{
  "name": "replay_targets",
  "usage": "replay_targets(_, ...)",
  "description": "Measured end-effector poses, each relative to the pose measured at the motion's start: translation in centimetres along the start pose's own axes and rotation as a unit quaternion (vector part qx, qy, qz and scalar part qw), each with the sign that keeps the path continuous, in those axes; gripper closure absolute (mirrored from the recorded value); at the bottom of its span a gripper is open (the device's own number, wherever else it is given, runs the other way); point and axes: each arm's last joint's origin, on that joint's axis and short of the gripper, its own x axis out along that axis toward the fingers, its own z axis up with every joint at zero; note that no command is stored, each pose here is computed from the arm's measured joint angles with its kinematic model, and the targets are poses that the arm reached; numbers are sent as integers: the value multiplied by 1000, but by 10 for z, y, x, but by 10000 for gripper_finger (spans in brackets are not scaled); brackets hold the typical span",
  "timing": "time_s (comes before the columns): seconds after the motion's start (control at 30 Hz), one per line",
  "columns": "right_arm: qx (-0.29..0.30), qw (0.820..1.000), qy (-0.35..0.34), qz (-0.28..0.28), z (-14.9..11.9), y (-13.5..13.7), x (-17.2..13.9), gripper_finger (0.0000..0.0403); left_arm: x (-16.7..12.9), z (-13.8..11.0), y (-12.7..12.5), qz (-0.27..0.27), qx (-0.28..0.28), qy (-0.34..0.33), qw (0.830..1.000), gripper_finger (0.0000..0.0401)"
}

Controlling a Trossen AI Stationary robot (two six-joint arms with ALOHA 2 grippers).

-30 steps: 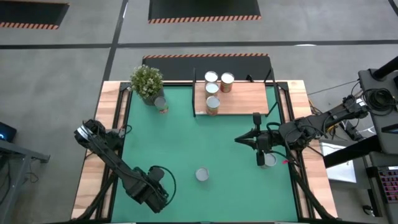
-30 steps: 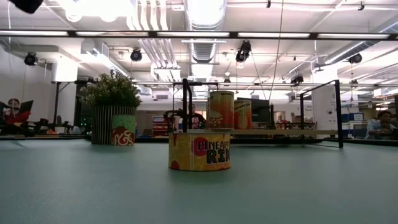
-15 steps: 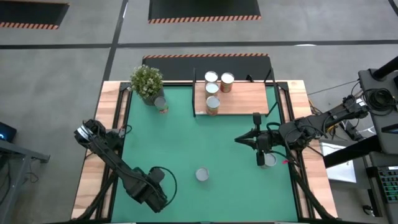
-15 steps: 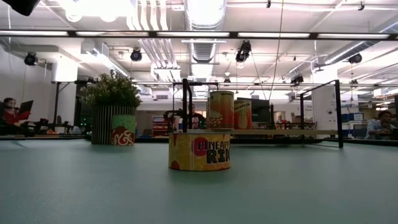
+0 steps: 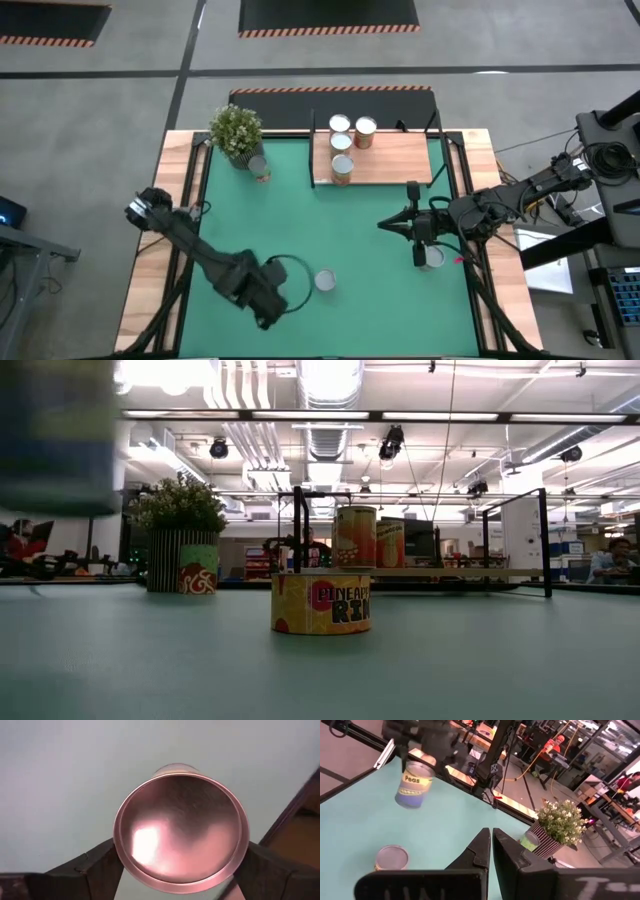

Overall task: Pick and place cans onto a shelf
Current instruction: Put the purple can on the shelf

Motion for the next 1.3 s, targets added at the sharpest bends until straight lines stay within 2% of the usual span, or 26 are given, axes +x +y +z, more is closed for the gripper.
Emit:
replay_targets(0.17, -2, 1000, 11, 5, -2, 1, -1, 394, -38, 48, 16, -6, 112, -95, 989, 112)
replay_targets(0.3, 8, 1000, 16, 3, -3, -1, -6, 394, -67, 85, 38, 19, 195, -164, 967, 114)
replay_targets(0.47, 28, 1000, 12, 1, -6, -5, -18, 394, -92, 127, 72, 49, 256, -226, 939, 112)
replay_targets(0.6, 33, 999, 3, 1, -13, -5, -26, 394, -104, 159, 98, 67, 275, -284, 916, 112)
replay_targets(0.77, 34, 999, -39, -3, -15, -9, -39, 394, -114, 189, 128, 88, 265, -343, 897, 112)
replay_targets(0.97, 20, 997, -70, 2, -19, -9, -47, 394, -114, 221, 155, 63, 248, -402, 879, 112)
replay_targets(1.17, 15, 997, -82, -4, -20, -11, -52, 394, -94, 258, 169, 77, 243, -389, 885, 111)
replay_targets(1.3, 14, 996, -83, -5, -21, -12, -54, 394, -91, 284, 178, 91, 238, -391, 884, 111)
